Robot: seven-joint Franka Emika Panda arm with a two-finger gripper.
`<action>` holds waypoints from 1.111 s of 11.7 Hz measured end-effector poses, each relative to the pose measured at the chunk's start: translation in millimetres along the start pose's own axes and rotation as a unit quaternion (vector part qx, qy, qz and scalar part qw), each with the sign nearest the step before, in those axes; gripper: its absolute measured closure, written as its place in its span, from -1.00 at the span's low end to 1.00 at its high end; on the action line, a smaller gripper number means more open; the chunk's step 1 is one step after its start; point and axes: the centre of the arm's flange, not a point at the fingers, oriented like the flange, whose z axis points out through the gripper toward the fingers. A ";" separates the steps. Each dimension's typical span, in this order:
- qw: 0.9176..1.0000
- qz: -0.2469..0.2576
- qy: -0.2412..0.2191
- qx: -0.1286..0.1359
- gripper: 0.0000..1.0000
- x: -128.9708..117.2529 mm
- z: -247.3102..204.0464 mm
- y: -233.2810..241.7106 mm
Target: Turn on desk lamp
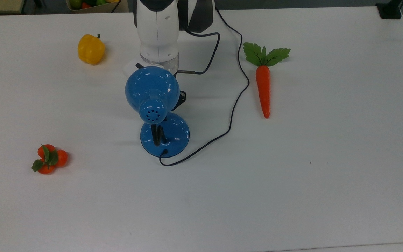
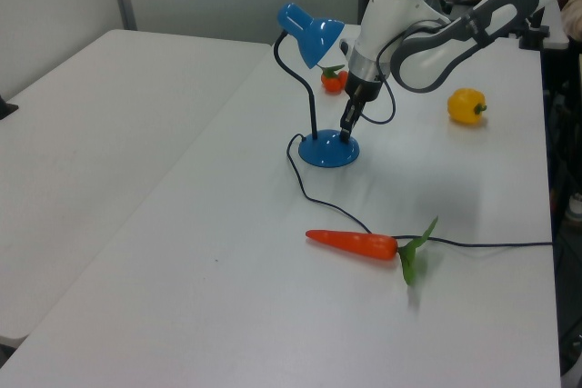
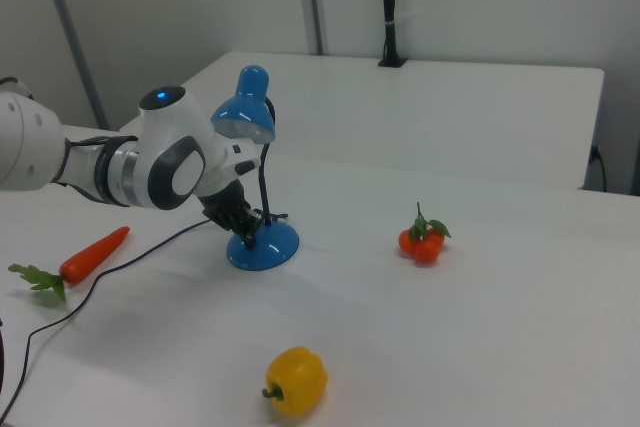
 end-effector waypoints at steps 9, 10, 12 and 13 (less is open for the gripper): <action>1.000 0.000 0.012 0.001 0.98 2.1 3.0 -0.5; 1.000 0.000 0.012 0.001 0.98 2.2 3.0 -0.5; 1.000 0.000 0.013 0.001 0.98 3.4 1.8 -0.5; 1.000 0.000 0.013 0.001 0.98 4.8 -0.2 -0.3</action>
